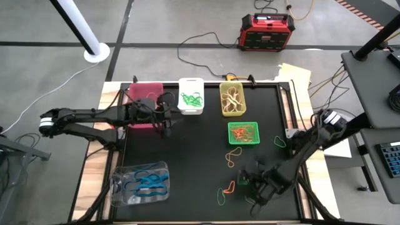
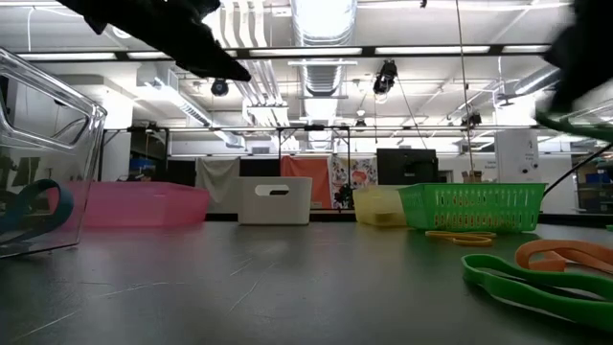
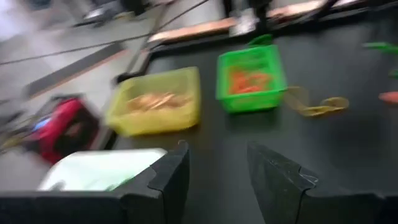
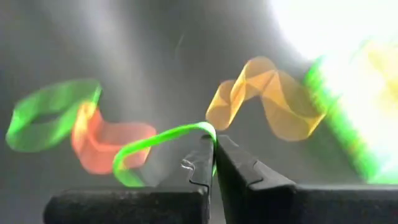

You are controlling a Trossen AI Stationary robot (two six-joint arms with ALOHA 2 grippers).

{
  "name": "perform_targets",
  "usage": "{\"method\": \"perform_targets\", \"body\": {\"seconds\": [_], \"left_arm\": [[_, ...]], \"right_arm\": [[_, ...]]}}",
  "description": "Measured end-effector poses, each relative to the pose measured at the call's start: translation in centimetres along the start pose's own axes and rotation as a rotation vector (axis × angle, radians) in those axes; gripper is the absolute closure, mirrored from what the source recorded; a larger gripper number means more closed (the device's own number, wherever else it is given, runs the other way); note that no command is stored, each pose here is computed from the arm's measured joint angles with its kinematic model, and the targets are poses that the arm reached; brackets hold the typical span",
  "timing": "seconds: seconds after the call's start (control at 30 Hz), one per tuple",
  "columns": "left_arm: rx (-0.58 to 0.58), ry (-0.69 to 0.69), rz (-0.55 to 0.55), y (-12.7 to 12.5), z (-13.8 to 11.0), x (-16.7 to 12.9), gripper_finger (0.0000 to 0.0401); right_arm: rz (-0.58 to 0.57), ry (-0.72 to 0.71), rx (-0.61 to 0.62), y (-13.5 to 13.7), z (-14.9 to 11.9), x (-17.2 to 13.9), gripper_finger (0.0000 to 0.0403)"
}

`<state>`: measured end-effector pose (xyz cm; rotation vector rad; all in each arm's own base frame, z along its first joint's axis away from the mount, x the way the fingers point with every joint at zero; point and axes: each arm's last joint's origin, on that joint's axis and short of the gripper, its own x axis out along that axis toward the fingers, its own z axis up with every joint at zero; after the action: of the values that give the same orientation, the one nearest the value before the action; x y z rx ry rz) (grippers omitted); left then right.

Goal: Sort rubber bands into baskets
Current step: Put the green rubber band into the white bin

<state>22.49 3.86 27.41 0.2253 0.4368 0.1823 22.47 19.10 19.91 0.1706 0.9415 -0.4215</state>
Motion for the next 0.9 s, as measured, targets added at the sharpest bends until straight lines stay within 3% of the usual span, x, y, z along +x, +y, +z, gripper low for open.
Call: {"method": "perform_targets", "body": {"seconds": [0.17, 0.37, 0.5, 0.77, 0.9], "left_arm": [[0.002, -0.088, -0.160, -0.5, 0.5, 0.8, 0.0257], [-0.032, -0.106, -0.232, -0.9, 0.3, 2.6, 0.0257], [-0.063, -0.076, -0.240, -1.1, -0.3, 3.9, 0.0257], [-0.098, -0.063, -0.252, -1.4, -0.8, 5.4, 0.0257], [-0.102, -0.089, -0.390, -1.9, -1.0, 6.0, 0.0257]], "right_arm": [[-0.102, -0.283, -0.099, -1.9, 3.8, -1.0, 0.0394], [-0.230, -0.393, -0.309, -3.4, 7.6, 0.4, 0.0394], [-0.279, -0.456, -0.377, -4.6, 9.4, 2.6, 0.0394], [-0.138, -0.689, -0.357, -7.2, 10.3, 6.0, 0.0394], [-0.162, -0.812, -0.331, -8.2, 10.0, 6.3, 0.0394]]}}
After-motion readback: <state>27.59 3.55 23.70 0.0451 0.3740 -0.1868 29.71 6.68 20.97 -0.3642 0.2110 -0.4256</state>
